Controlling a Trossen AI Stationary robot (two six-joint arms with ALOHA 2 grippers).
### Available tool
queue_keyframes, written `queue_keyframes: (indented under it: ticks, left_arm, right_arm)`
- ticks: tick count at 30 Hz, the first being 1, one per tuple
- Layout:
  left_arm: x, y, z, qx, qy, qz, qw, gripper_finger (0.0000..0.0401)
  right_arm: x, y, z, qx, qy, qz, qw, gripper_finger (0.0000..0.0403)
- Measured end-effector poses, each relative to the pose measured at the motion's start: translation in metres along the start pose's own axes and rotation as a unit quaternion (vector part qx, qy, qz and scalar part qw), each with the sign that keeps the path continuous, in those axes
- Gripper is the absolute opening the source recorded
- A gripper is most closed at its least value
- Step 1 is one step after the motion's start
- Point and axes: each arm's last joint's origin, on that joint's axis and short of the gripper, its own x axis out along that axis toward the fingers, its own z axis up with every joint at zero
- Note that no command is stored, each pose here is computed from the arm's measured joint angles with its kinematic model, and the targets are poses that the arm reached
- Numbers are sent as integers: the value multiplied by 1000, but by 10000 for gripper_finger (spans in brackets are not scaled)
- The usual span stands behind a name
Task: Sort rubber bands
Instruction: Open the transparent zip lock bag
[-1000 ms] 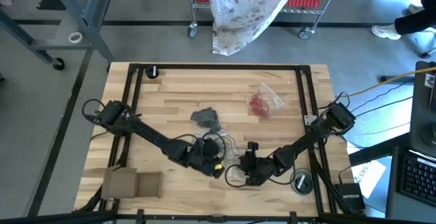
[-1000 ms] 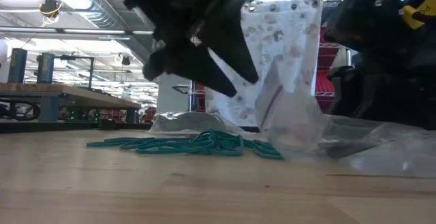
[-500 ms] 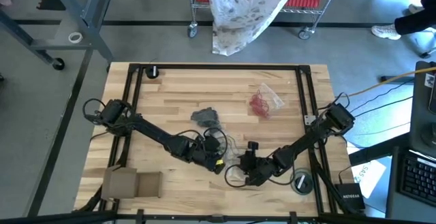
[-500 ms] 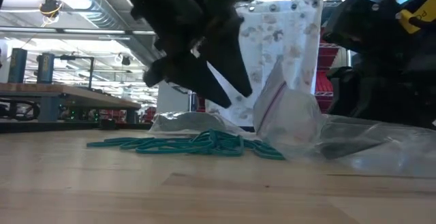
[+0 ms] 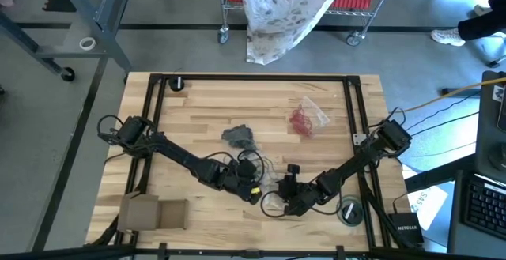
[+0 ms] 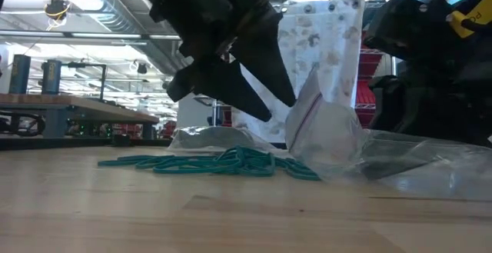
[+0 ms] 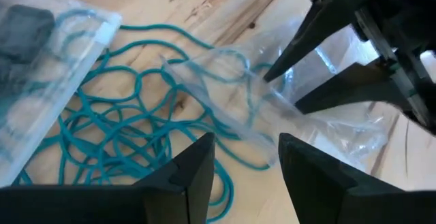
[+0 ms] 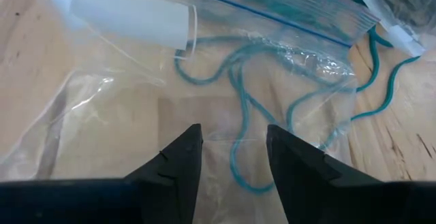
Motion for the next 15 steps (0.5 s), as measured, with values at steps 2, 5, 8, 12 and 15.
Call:
queue_keyframes:
  ticks: [2, 5, 8, 12, 15]
  left_arm:
    - [0, 1, -1, 2, 5, 6, 1000, 155]
    - [1, 1, -1, 3, 4, 5, 1000, 155]
    - [1, 1, 0, 1, 2, 2, 1000, 155]
    - [4, 1, -3, 0, 3, 4, 1000, 155]
    - [11, 2, -7, 0, 4, 5, 1000, 155]
  right_arm:
    - [0, 0, 0, 0, 0, 0, 1000, 159]
    - [0, 0, 0, 0, 0, 0, 1000, 159]
    - [0, 0, 0, 0, 0, 0, 1000, 159]
    - [0, 0, 0, 0, 0, 0, 1000, 159]
    - [0, 0, 0, 0, 0, 0, 1000, 159]
